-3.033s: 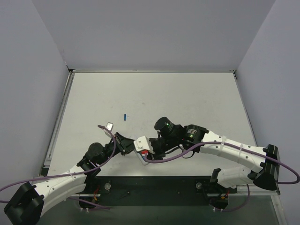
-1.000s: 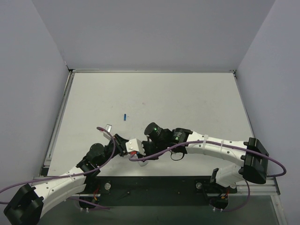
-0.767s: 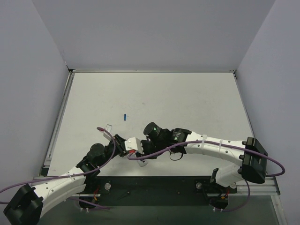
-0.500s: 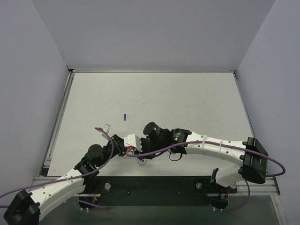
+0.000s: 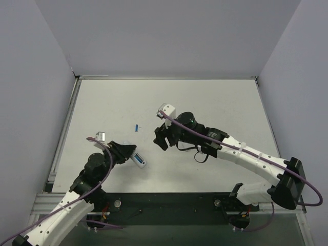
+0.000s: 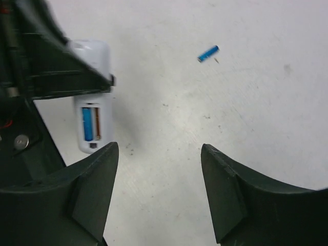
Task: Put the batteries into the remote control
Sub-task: Move the battery to the center of the board.
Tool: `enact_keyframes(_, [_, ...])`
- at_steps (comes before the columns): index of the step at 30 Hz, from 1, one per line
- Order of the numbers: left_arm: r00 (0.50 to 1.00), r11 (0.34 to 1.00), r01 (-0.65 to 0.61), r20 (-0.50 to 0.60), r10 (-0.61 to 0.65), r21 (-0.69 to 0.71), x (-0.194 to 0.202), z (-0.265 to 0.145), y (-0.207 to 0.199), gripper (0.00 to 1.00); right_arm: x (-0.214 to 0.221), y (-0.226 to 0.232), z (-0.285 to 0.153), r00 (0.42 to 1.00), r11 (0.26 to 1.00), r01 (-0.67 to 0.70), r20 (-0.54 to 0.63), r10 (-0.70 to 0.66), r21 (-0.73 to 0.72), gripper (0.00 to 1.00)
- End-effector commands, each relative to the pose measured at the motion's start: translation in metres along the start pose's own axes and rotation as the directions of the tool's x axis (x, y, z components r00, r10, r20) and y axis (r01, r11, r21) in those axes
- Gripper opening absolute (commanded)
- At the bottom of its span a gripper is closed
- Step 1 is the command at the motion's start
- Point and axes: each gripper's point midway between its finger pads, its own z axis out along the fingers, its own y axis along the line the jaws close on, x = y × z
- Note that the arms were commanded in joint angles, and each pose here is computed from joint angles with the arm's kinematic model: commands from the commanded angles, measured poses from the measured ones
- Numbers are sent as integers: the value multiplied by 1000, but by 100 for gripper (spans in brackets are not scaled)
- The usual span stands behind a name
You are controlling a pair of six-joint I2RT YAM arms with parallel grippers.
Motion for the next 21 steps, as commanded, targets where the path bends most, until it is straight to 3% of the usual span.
enact_keyframes(1, [974,978,-160,137,178,-137,-50,-22,-6,0,0,-40,26,969,957,-244,-9,248,158,60])
enact_keyframes(2, [969,969,-172,147,199,-177,-55,-29,0,0,19,-47,39,959,950,-255,-76,272,182,60])
enact_keyframes(7, [948,954,-220,185,258,-203,-72,-53,-7,0,18,-71,84,949,925,-260,-103,297,278,60])
enact_keyframes(8, [946,955,-224,193,261,-196,-75,-60,-12,0,35,-76,101,936,913,-265,-144,320,310,60])
enact_keyframes(10, [941,952,-236,200,274,-194,-78,-66,-14,0,23,-84,118,938,904,-270,-121,325,331,60])
enact_keyframes(12, [936,953,-243,214,280,-182,-83,-75,-20,0,42,-94,142,928,886,-263,-152,341,382,59])
enact_keyframes(21, [935,954,-255,213,285,-158,-82,-91,-24,0,46,-110,224,939,868,-234,-130,319,438,54])
